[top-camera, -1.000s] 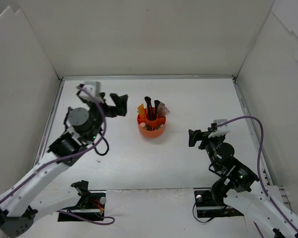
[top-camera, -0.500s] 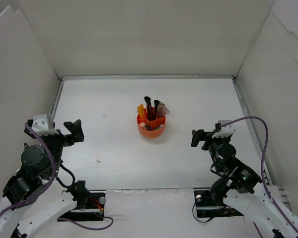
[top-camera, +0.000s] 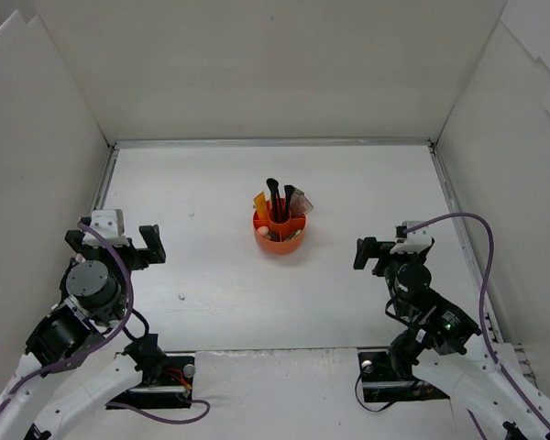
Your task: Organize the makeup
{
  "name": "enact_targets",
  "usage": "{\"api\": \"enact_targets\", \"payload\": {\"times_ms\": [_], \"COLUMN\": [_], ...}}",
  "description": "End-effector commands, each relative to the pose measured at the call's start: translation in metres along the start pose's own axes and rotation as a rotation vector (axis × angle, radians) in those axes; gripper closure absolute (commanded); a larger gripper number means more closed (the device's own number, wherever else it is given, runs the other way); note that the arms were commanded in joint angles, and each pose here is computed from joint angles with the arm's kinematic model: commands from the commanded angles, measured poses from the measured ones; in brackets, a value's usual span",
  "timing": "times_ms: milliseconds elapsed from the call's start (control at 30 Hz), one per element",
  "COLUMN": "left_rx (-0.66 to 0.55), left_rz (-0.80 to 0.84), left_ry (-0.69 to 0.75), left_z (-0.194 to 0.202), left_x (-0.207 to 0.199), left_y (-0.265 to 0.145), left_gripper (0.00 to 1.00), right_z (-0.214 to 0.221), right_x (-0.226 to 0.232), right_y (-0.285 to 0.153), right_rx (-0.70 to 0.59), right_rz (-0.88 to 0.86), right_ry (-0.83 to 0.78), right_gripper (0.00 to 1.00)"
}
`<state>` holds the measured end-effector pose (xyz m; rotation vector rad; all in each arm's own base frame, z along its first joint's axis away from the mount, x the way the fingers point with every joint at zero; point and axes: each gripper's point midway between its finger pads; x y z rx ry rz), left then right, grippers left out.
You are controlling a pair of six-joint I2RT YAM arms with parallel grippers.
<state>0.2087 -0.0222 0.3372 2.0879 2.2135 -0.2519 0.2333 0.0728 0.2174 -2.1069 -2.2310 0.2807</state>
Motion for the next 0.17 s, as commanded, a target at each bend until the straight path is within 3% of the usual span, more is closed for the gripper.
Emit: {"api": "enact_targets", "payload": {"times_ms": [0, 133], "left_rx": [-0.026, -0.029], "left_rz": [-0.005, -0.010], "left_ry": [-0.006, -0.007], "left_z": [-0.0113, -0.0112], "left_x": [-0.0069, -0.0057], "left_y": [0.0074, 0.0075], "left_gripper": [0.00, 0.00], "right_z": [-0.0174, -0.0177], "right_x": [-0.0028, -0.0024], "right_y": [0.0027, 0.0019], "right_rx": [-0.048, -0.052], "right_rz": [0.036, 0.031], "right_ry": [0.046, 0.050], "right_gripper": [0.02, 0.02]}}
Point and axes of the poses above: each gripper's point midway between its finger pads, its own y axis out along the fingers, its own x axis along the line the jaws close on, z = x × y, and after that the axes turned 10 degrees about -y, right-handed
